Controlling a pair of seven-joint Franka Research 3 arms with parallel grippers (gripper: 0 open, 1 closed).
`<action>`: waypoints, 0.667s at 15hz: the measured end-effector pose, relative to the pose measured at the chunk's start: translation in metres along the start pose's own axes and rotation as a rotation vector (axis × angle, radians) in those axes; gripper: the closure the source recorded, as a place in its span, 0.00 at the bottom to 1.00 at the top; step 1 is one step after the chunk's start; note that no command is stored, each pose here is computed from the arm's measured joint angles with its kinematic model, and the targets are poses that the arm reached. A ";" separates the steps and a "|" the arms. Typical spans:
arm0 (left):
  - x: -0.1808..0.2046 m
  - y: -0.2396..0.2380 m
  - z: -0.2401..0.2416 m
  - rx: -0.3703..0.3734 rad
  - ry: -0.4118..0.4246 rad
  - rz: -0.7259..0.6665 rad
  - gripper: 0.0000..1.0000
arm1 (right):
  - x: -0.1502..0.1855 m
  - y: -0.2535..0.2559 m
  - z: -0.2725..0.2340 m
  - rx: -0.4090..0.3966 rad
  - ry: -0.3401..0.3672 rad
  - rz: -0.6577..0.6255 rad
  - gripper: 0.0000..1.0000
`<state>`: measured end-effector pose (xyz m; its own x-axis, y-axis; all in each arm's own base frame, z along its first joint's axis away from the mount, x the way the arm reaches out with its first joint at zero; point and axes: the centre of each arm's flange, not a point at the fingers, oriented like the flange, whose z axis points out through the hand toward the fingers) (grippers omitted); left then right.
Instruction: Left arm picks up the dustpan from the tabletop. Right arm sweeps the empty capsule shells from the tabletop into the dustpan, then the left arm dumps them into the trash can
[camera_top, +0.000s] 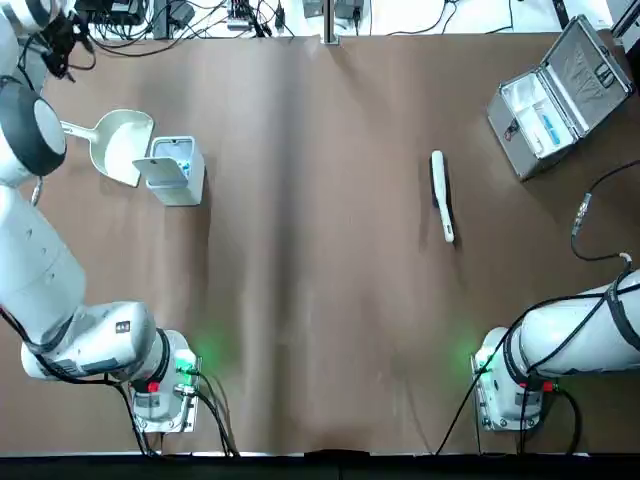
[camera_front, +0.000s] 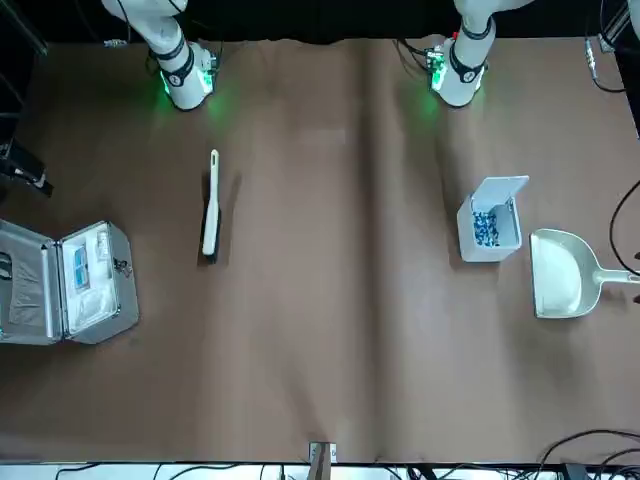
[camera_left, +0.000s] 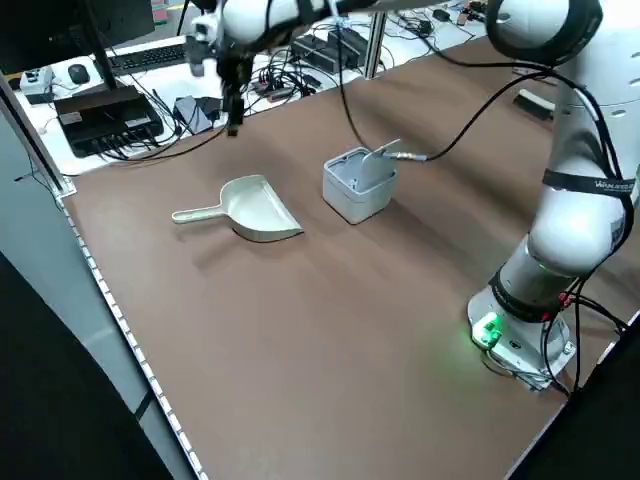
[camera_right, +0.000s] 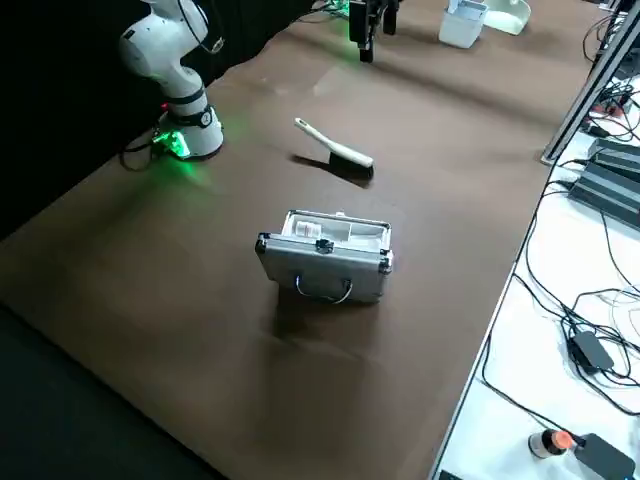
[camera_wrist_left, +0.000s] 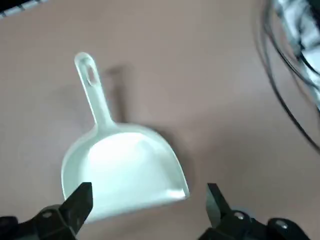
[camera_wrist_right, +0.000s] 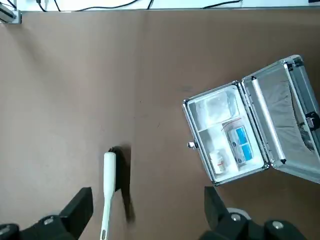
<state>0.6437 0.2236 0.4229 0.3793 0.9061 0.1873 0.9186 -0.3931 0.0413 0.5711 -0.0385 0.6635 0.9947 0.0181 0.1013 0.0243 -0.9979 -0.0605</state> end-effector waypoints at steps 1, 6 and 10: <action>-0.016 0.010 -0.016 -0.005 -0.020 0.031 0.00 | 0.000 0.000 0.000 0.000 0.000 0.000 0.02; -0.081 0.029 -0.087 -0.002 -0.104 0.232 0.00 | 0.000 0.000 0.000 0.000 0.000 -0.001 0.02; -0.108 0.036 -0.125 -0.017 -0.124 0.403 0.00 | 0.000 0.000 0.000 0.000 0.000 -0.001 0.02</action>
<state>0.6222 0.0915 0.5265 0.7190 0.6912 0.0727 0.6927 -0.7212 0.0054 0.5711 -0.0389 0.6635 0.9947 0.0195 0.1014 0.0257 -0.9979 -0.0603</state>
